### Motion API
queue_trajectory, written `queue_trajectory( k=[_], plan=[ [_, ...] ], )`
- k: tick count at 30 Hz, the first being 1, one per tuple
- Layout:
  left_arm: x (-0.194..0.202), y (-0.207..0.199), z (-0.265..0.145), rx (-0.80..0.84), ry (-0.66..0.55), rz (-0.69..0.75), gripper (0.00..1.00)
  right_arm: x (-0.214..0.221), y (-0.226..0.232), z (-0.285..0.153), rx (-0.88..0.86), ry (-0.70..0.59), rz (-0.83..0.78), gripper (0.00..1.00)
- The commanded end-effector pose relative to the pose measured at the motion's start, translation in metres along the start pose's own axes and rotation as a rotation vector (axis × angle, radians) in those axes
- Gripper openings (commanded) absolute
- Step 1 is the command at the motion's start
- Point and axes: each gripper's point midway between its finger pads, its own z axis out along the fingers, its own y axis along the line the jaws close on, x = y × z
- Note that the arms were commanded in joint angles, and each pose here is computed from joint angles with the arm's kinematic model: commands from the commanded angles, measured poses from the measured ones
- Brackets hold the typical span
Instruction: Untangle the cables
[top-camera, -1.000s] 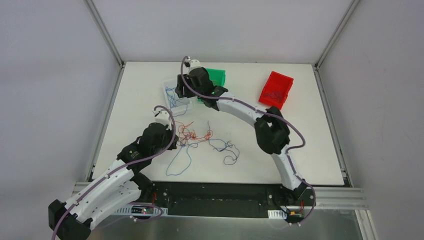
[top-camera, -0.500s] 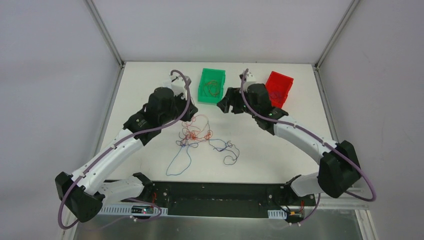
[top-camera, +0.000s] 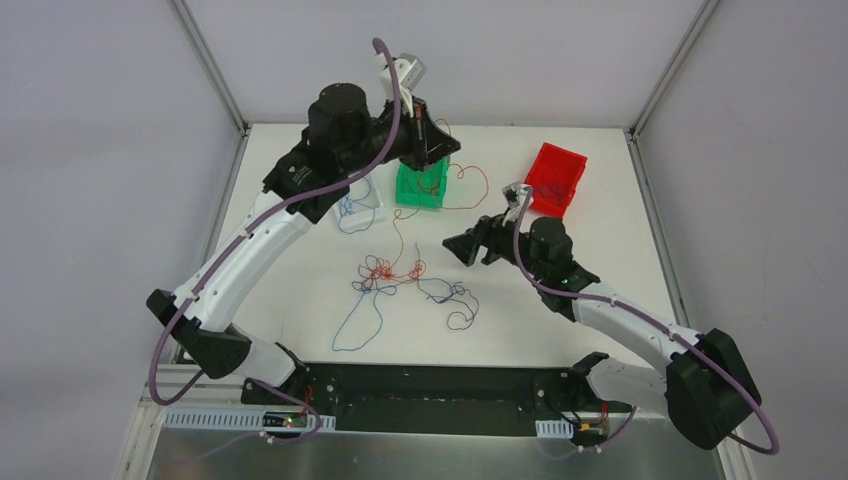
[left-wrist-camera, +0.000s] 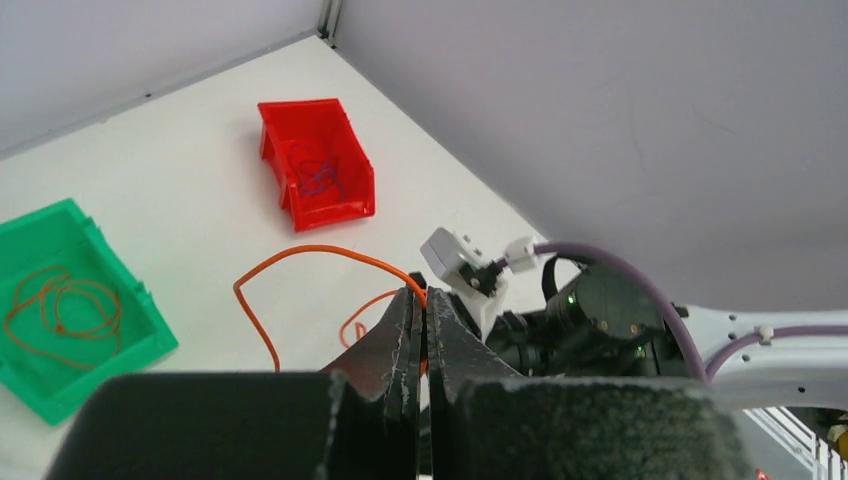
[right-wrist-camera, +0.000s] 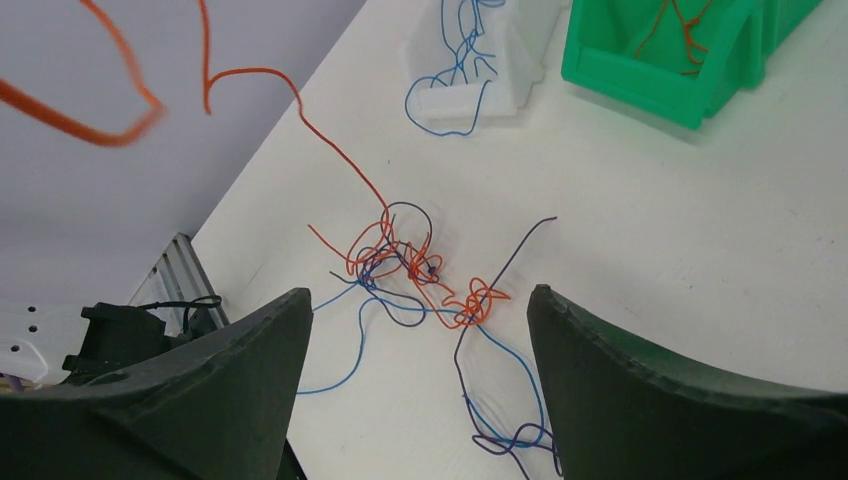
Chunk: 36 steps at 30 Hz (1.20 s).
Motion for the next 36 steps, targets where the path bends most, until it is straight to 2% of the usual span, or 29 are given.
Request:
queue_trajectory(
  k=[1, 7, 19, 24, 28, 33, 36],
  plan=[
    [-0.028, -0.017, 0.014, 0.064, -0.04, 0.034, 0.0, -0.033, 0.014, -0.008, -0.058, -0.176, -0.059, 0.83],
    [-0.068, -0.026, 0.021, 0.074, -0.111, 0.065, 0.0, -0.023, 0.026, 0.014, -0.171, -0.135, -0.019, 0.81],
    [-0.095, -0.032, 0.0, 0.059, -0.182, 0.095, 0.0, 0.008, 0.066, 0.099, -0.303, -0.102, 0.109, 0.76],
    [-0.094, -0.012, -0.019, -0.013, -0.192, 0.095, 0.0, 0.015, 0.067, 0.122, -0.322, -0.089, 0.191, 0.43],
    [-0.091, 0.006, -0.032, -0.069, -0.195, 0.087, 0.0, 0.007, 0.076, 0.127, -0.348, -0.081, 0.224, 0.0],
    [-0.068, 0.06, -0.055, -0.237, -0.165, 0.07, 0.0, -0.056, 0.106, 0.089, -0.336, -0.123, 0.187, 0.0],
    [-0.045, 0.093, -0.068, -0.334, -0.133, 0.049, 0.0, -0.088, 0.125, 0.062, -0.248, -0.038, 0.098, 0.0]
  ],
)
